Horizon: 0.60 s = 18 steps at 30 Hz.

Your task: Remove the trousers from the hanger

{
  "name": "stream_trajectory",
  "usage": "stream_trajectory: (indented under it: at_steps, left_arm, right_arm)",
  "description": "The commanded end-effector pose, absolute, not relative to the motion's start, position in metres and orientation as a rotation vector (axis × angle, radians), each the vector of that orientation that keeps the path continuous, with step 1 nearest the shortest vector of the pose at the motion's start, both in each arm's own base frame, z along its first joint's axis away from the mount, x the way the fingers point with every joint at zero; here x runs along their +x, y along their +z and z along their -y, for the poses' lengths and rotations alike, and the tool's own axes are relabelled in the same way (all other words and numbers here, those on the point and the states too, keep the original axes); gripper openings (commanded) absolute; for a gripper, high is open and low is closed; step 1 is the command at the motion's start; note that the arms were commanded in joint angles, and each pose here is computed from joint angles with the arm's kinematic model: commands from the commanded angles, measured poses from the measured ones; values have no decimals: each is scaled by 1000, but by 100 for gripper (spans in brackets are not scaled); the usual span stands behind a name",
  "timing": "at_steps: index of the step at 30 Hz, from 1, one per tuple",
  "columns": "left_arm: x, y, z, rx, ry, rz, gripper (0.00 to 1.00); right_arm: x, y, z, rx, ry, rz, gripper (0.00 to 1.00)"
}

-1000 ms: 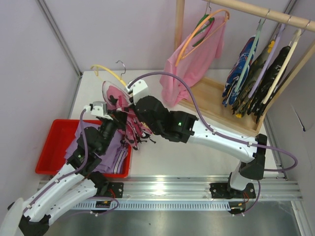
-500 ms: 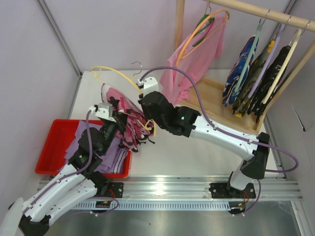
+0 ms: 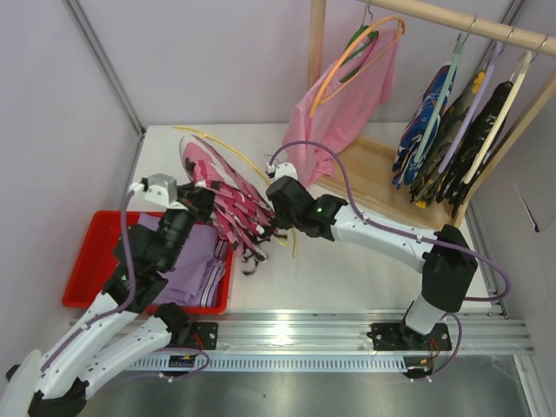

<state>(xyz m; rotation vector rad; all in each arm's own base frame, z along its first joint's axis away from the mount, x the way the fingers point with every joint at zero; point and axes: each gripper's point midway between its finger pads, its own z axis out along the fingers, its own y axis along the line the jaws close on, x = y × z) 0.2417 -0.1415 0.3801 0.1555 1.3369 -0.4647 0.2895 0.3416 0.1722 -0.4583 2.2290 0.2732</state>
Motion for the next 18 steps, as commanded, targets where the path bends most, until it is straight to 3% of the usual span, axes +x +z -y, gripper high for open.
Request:
stream_trajectory:
  at_steps: [1, 9, 14, 18]
  left_arm:
    - [185, 521, 94, -41, -644, -882, 0]
    - [182, 525, 85, -67, -627, -885, 0]
    - [176, 533, 79, -67, -622, -875, 0]
    - [182, 526, 75, -92, -591, -914, 0]
  right_arm:
    - [289, 179, -343, -480, 341, -2220, 0]
    - [291, 160, -354, -470, 322, -2220, 0]
    - [298, 117, -338, -460, 231, -2294, 0]
    - [292, 122, -337, -453, 258, -2270, 0]
